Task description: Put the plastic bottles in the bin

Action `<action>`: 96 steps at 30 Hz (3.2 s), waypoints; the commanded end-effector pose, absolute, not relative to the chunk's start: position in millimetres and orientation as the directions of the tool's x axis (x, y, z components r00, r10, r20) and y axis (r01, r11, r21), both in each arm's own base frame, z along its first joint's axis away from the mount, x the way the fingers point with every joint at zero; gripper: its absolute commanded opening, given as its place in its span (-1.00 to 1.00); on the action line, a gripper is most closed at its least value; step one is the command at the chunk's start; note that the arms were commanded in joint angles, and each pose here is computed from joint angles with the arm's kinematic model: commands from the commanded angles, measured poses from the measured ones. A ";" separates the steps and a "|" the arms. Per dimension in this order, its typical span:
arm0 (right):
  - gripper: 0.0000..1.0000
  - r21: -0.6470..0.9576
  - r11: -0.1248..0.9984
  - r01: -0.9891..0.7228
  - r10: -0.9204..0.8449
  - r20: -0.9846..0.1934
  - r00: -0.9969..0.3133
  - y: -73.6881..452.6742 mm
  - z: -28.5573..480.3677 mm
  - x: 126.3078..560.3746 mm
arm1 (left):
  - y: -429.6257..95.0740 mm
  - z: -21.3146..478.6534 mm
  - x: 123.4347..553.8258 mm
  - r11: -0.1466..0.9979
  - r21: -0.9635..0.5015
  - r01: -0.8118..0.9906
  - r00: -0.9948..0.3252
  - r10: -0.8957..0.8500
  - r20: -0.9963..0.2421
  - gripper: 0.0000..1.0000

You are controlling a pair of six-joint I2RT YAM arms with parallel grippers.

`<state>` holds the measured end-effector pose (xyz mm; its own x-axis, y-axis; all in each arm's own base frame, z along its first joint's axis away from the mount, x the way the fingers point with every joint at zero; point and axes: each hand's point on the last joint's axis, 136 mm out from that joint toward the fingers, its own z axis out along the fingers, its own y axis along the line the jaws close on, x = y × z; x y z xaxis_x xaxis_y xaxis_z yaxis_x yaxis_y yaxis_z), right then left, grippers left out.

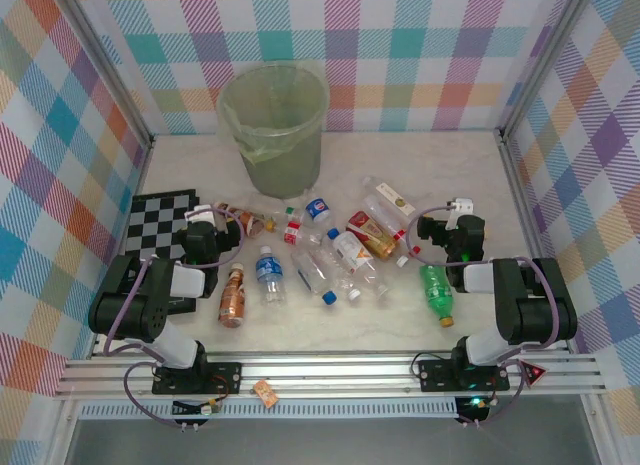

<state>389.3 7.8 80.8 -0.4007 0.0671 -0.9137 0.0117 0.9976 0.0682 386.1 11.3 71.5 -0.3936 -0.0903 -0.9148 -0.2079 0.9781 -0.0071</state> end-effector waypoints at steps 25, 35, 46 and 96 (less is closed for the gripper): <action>0.98 0.061 0.998 0.004 0.058 -0.929 -0.365 9.9 91.2 397.3 | 6.2 84.8 396.4 0.982 -0.017 -0.189 -0.348 -0.083 -0.934 0.99; 0.98 0.075 0.997 -0.008 0.067 -0.927 -0.370 10.4 90.9 397.7 | 5.5 84.2 396.9 0.983 -0.026 -0.179 -0.352 -0.089 -0.932 0.99; 0.98 0.095 0.982 0.163 0.181 -0.715 -0.675 -4.2 134.5 372.0 | 12.0 159.1 384.5 0.964 -0.061 -0.258 -0.370 -0.156 -0.916 0.99; 0.01 0.563 0.791 0.241 0.341 -0.078 -0.937 106.0 172.0 257.0 | -181.3 253.8 290.7 0.588 -0.794 0.154 -0.796 -0.402 -0.452 0.99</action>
<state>252.1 78.2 139.0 -0.9327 0.3530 -0.0735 0.2911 0.8576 0.4241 291.7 -154.5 228.5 -0.7840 -0.4703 -0.4051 0.0092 0.6438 -0.7652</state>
